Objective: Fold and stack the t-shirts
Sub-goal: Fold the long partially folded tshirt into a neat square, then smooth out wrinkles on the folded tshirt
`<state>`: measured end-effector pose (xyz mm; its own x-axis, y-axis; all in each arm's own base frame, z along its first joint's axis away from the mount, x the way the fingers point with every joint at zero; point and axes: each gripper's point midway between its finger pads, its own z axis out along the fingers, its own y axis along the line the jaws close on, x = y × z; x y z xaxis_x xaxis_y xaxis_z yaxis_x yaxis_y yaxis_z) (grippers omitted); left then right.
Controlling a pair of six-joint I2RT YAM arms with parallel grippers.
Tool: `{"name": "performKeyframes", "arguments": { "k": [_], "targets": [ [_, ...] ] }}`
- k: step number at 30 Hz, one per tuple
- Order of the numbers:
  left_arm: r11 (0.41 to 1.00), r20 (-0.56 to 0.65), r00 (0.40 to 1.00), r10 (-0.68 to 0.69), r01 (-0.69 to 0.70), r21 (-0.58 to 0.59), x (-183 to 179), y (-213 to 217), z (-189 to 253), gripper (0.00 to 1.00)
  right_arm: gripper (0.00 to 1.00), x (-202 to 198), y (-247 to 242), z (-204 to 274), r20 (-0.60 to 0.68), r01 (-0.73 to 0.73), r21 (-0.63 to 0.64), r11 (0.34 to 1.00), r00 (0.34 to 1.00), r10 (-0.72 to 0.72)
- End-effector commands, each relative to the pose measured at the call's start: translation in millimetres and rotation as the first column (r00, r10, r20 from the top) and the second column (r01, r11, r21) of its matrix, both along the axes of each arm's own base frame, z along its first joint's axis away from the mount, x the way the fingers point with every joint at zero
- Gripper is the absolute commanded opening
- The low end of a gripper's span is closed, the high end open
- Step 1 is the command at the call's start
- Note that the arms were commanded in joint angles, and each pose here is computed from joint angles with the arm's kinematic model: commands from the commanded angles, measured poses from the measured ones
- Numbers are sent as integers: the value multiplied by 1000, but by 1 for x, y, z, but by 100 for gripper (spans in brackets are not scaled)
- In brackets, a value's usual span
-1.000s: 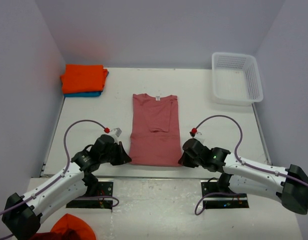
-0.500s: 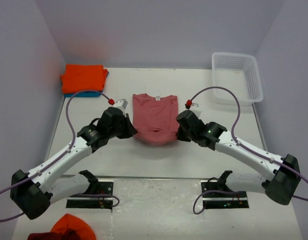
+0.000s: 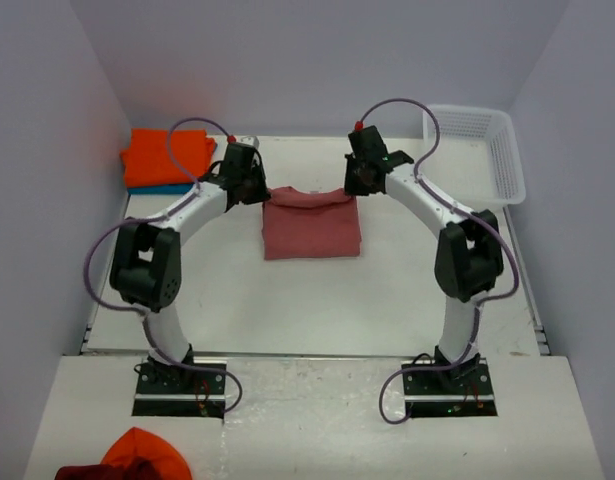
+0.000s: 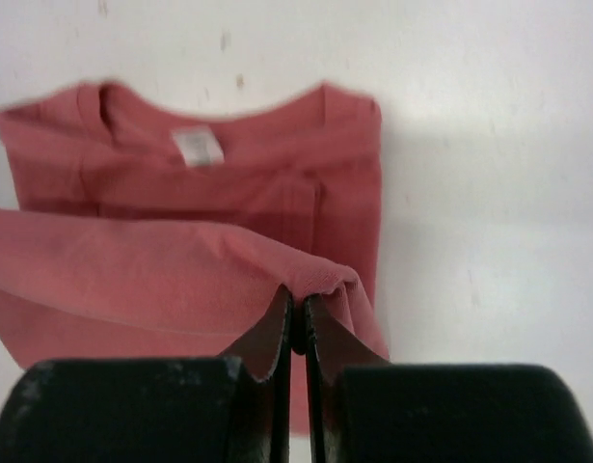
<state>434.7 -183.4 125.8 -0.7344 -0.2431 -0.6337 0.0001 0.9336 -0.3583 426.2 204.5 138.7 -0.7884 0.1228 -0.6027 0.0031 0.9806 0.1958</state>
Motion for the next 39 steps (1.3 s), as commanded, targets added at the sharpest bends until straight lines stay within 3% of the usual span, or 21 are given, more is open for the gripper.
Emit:
{"name": "performKeyframes", "arguments": {
  "k": [1, 2, 3, 4, 5, 6, 10, 12, 14, 19, 20, 21, 22, 23, 25, 26, 29, 33, 35, 39],
  "targets": [
    [1000, 87, 996, -30, 29, 8, 60, 7, -5, 0, 0, 62, 9, -13, 18, -119, 9, 993, 993, 119],
    [998, 88, 994, -57, 56, 17, 87, 4, -22, 5, 18, 73, 5, -18, 11, -103, -19, 994, 995, 104],
    [997, 100, 992, -79, 78, 18, 99, 1, -29, 19, 29, 93, 3, -3, 65, -116, -45, 992, 991, 119],
    [997, 97, 994, -58, 53, 50, 111, 6, -46, 23, 39, 104, 2, -13, 62, -122, -63, 991, 990, 126],
    [997, 190, 979, -72, 63, 52, 132, 7, -29, 27, 60, 114, -2, -10, 92, -110, -76, 991, 989, 117],
    [997, 221, 973, -64, 55, 46, 140, 9, -22, 33, 69, 127, -10, -5, 123, -108, -79, 991, 985, 117],
    [997, 424, 905, -30, -5, 82, 161, 23, 55, 51, 80, 148, -33, 46, 245, -58, -69, 996, 967, 73],
    [993, 458, 888, -26, -30, 116, 158, 32, 76, 59, 82, 143, -39, 57, 259, -61, -91, 994, 962, 83],
    [994, 444, 896, -18, -32, 104, 143, 34, 94, 59, 82, 131, -39, 67, 243, -74, -78, 994, 966, 91],
    [996, 358, 930, -80, 64, 55, 101, 4, 86, 58, 78, 92, -36, 49, 157, -67, 4, 998, 985, 65],
    [996, 353, 932, -86, 71, 57, 97, 0, 83, 58, 73, 79, -29, 44, 133, -100, 43, 994, 987, 94],
    [991, 334, 933, -131, 127, 35, 88, -12, 73, 55, 33, 73, -24, 42, 120, -120, 73, 990, 987, 111],
    [987, 339, 928, -156, 163, 9, 87, -20, 72, 40, 6, 66, -18, 40, 97, -125, 122, 985, 989, 113],
    [964, 341, 911, -230, 261, -47, 79, -37, 72, 29, 0, 53, -4, 36, 60, -176, 200, 964, 984, 167],
    [936, 330, 903, -276, 330, -120, 75, -53, 61, 0, 0, 34, 23, 33, 10, -255, 347, 903, 963, 269],
    [880, 359, 864, -354, 437, -185, 66, -72, 67, 0, 0, 17, 45, 34, -12, -321, 472, 821, 929, 370],
    [795, 375, 843, -387, 510, -328, 68, -91, 51, 0, 0, -8, 76, 39, -8, -358, 684, 635, 867, 498],
    [715, 379, 819, -431, 566, -411, 72, -104, 33, 0, 0, -15, 87, 22, -63, -299, 783, 546, 834, 547],
    [687, 377, 814, -443, 578, -441, 75, -106, 24, 0, 0, -13, 89, 12, -102, -265, 794, 548, 830, 548],
    [703, 321, 841, -435, 540, -462, 95, -98, -10, 0, 0, -11, 85, -26, -220, -162, 775, 610, 837, 502]
  ]
}}
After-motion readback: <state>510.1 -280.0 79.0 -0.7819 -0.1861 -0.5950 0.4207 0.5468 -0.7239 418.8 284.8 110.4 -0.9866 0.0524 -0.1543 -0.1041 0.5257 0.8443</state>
